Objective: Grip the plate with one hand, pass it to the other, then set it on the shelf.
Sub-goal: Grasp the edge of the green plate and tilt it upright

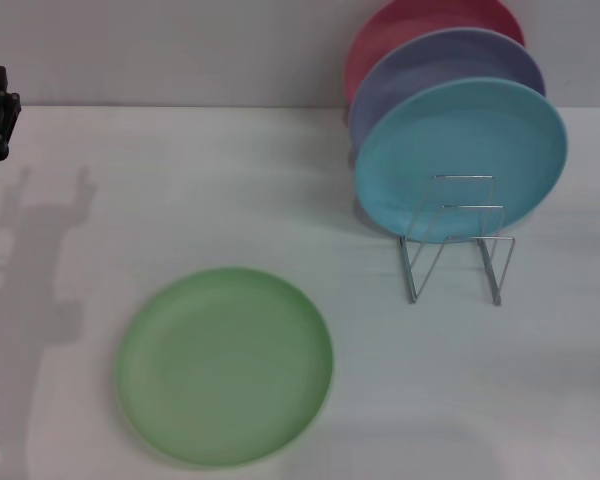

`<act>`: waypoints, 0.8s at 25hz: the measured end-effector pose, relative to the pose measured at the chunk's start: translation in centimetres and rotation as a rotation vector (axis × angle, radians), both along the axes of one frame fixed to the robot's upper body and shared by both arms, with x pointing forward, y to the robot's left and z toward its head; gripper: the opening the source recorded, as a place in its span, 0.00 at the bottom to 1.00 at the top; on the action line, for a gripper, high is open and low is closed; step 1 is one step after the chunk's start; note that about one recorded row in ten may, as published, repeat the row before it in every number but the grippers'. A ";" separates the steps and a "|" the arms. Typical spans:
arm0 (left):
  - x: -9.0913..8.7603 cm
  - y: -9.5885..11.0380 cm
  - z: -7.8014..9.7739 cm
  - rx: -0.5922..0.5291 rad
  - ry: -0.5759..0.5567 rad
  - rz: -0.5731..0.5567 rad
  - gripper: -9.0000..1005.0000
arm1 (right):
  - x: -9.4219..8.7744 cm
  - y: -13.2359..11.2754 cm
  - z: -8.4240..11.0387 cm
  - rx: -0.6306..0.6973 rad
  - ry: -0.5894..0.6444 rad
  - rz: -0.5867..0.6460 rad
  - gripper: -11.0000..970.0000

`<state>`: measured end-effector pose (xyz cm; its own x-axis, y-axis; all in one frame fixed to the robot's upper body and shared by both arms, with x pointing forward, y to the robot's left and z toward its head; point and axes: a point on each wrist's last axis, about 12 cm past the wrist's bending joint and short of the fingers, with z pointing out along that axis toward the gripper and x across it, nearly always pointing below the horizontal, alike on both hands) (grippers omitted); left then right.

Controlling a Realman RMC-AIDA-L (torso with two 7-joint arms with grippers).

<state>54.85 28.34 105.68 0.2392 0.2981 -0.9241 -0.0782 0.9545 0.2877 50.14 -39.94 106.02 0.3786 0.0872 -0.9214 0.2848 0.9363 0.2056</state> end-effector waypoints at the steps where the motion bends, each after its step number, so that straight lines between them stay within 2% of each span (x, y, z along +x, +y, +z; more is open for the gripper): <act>1: 0.0 0.0 0.0 0.000 0.000 0.000 0.81 | 0.0 0.0 0.0 -0.001 0.000 0.000 0.73; 10: 0.0 0.2 0.0 -0.002 -0.002 0.016 0.81 | -0.1 -0.2 -0.1 0.001 0.004 -0.008 0.73; 12: 0.0 0.4 0.0 0.041 0.005 0.040 0.81 | -0.2 -0.2 -0.1 0.000 0.004 -0.010 0.73; 13: 0.2 0.5 -0.1 0.123 0.019 0.081 0.81 | -0.2 -0.2 -0.1 0.001 0.005 -0.011 0.73; 15: 0.2 0.5 -0.1 0.123 0.019 0.081 0.81 | -0.3 -0.2 -0.1 0.003 0.005 -0.012 0.73; 16: 0.6 0.5 0.0 0.164 0.037 0.120 0.81 | -0.3 -0.2 -0.2 0.004 0.005 -0.013 0.73; 17: 0.6 0.5 0.0 0.164 0.037 0.120 0.81 | -0.3 -0.2 -0.2 0.004 0.006 -0.013 0.73; 18: 1.5 0.4 0.2 0.114 0.128 0.205 0.81 | -0.3 -0.2 -0.2 0.005 0.006 -0.014 0.73; 20: 2.4 0.3 1.0 0.015 0.212 0.237 0.81 | -0.3 -0.2 -0.2 0.005 0.006 -0.014 0.73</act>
<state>57.22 28.65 106.68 -0.0357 0.3368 -0.9409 -0.2346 0.9124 0.3355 49.84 -40.15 105.84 0.3739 0.0864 -0.9234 0.2988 0.9313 0.2081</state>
